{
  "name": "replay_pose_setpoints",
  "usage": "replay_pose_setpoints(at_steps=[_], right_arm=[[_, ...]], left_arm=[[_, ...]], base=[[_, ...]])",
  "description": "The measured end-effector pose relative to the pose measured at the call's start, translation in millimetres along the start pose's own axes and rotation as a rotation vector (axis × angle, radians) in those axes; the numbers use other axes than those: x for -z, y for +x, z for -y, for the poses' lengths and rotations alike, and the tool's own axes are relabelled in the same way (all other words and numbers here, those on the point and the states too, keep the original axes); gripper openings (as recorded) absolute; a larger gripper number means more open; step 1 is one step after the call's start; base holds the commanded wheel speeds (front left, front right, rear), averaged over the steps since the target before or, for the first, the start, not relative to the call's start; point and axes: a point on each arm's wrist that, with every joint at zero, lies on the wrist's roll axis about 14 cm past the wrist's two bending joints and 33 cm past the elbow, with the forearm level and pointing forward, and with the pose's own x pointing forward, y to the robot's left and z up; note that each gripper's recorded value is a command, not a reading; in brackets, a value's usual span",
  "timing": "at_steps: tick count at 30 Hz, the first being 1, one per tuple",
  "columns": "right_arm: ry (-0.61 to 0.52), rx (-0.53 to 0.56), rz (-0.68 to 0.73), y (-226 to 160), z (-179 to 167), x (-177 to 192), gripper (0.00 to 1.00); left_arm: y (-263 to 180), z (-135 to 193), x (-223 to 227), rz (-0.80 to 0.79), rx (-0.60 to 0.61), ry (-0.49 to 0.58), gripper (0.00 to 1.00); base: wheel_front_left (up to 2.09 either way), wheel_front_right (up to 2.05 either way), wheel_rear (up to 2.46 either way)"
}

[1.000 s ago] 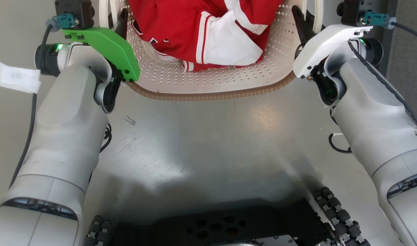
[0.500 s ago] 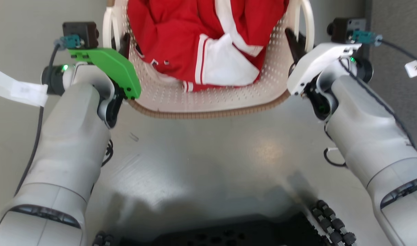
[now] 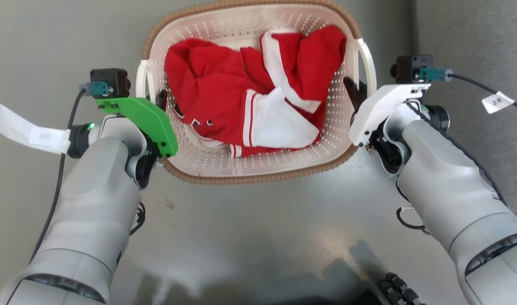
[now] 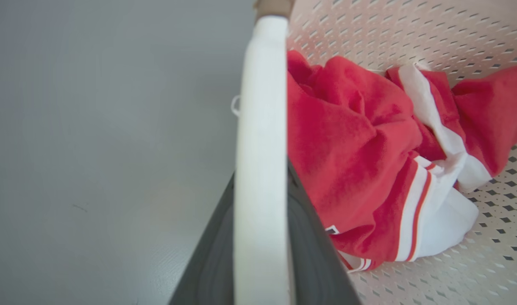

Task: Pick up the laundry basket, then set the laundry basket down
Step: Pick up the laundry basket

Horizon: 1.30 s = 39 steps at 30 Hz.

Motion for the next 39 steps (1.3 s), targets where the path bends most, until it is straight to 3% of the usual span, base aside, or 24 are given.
replay_pose_setpoints(at_steps=[17, 39], right_arm=[[-0.02, 0.005, -0.059, -61, -14, -4, 0.0], [-0.046, -0.024, -0.111, -130, -43, 26, 0.0]], left_arm=[[-53, 40, -5, -0.019, 0.039, 0.014, 0.0], [-128, 63, 29, -0.052, 0.032, 0.023, 0.0]], base=[[0.0, 0.0, 0.0], [0.0, 0.0, 0.0]])
